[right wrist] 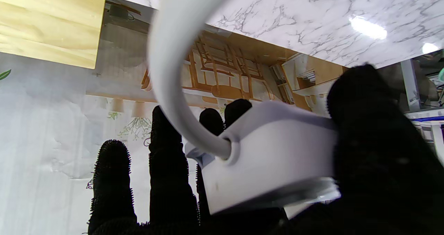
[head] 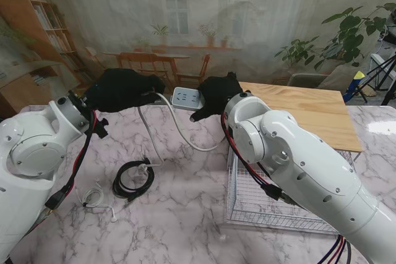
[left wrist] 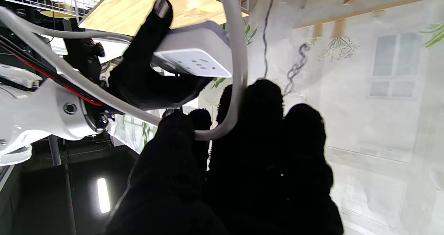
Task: Load the small electronics into the mesh drawer
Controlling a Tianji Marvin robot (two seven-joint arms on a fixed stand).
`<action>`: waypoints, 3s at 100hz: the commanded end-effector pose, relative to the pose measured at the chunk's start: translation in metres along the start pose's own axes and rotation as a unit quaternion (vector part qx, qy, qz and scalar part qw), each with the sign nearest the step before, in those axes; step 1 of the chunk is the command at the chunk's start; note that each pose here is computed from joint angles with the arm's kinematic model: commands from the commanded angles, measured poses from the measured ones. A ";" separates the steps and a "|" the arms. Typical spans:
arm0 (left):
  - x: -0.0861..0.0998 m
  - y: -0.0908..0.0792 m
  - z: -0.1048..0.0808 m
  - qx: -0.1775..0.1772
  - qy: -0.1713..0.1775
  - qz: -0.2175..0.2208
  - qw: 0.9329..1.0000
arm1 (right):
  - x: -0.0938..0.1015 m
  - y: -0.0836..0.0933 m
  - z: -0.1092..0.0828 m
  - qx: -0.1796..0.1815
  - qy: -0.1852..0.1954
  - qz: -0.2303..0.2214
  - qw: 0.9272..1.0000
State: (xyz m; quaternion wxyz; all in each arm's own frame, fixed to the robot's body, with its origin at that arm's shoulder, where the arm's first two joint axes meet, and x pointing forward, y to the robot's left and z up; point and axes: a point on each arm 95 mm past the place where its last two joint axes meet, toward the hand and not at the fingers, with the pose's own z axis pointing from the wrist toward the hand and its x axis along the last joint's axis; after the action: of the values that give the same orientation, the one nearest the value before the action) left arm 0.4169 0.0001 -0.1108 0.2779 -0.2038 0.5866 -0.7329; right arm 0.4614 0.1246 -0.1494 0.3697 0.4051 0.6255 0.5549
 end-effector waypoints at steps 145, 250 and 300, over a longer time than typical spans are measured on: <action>-0.064 0.026 0.051 -0.070 -0.100 0.011 0.993 | 0.039 -0.025 -0.049 -0.044 0.110 0.095 0.988; -0.055 -0.001 0.050 -0.009 -0.077 0.002 0.997 | 0.034 -0.047 -0.045 -0.020 0.109 0.086 0.990; -0.050 0.048 0.084 -0.099 -0.086 -0.022 0.991 | 0.039 -0.037 -0.057 -0.064 0.113 0.127 0.983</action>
State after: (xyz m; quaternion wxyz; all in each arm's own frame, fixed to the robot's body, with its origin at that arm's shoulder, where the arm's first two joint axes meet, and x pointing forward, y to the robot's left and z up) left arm 0.5132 -0.0324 -0.1251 0.3030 -0.2892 0.6200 -0.6635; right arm 0.3940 0.1344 -0.1853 0.2513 0.3923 0.5767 0.6711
